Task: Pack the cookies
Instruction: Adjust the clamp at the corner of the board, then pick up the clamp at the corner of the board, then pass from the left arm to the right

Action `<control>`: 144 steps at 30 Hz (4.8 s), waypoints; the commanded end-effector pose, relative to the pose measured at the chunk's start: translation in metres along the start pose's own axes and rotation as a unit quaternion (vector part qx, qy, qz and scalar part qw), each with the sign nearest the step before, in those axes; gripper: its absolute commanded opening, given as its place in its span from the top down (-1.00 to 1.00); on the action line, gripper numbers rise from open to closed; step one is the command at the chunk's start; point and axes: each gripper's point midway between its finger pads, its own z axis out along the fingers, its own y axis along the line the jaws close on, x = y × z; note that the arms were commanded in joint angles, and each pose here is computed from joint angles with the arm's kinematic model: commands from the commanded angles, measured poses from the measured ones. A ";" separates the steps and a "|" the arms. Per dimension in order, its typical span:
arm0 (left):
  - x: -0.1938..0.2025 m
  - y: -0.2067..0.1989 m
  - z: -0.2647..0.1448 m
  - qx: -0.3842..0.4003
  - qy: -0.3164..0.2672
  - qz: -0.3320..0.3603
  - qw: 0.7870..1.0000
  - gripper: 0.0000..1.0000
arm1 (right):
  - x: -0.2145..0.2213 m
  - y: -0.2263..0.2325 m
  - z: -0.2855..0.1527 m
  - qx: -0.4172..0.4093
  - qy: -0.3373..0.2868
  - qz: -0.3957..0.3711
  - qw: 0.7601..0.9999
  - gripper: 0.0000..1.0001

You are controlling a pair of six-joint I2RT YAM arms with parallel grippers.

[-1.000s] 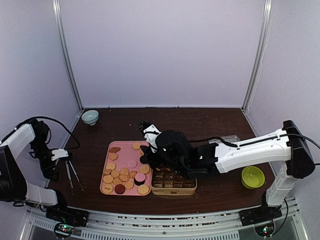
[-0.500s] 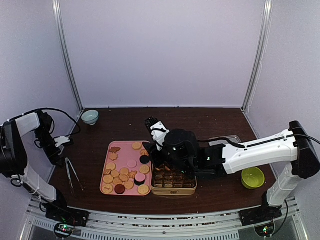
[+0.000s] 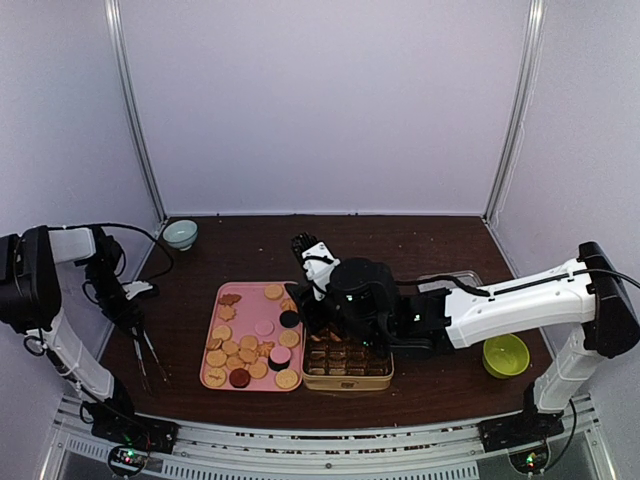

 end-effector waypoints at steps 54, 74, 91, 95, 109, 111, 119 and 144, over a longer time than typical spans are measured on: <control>-0.044 -0.024 0.023 -0.048 0.029 0.049 0.997 0.06 | -0.005 -0.006 0.003 0.031 0.006 0.000 1.000 0.27; -0.018 -0.040 0.039 -0.011 0.016 0.041 0.999 0.80 | -0.008 -0.006 0.001 0.027 0.003 0.017 1.000 0.29; -0.101 -0.198 -0.153 0.204 -0.248 0.238 0.917 1.00 | -0.075 0.028 -0.019 -0.175 -0.066 0.139 0.972 -0.27; -0.095 -0.247 -0.189 0.270 -0.286 0.295 0.871 1.00 | -0.104 0.044 -0.029 -0.269 -0.097 0.176 0.942 -0.50; -0.065 -0.305 -0.209 0.340 -0.278 0.378 0.815 1.00 | -0.128 0.096 -0.020 -0.433 -0.074 0.201 0.876 -0.55; -0.064 -0.306 -0.210 0.339 -0.281 0.381 0.813 1.00 | -0.127 0.100 -0.017 -0.443 -0.067 0.203 0.871 -0.50; -0.062 -0.308 -0.208 0.340 -0.278 0.386 0.811 1.00 | -0.128 0.113 -0.007 -0.468 -0.051 0.209 0.857 -0.32; -0.085 -0.290 -0.183 0.284 -0.266 0.361 0.848 0.89 | -0.119 0.113 0.013 -0.439 -0.052 0.235 0.866 0.37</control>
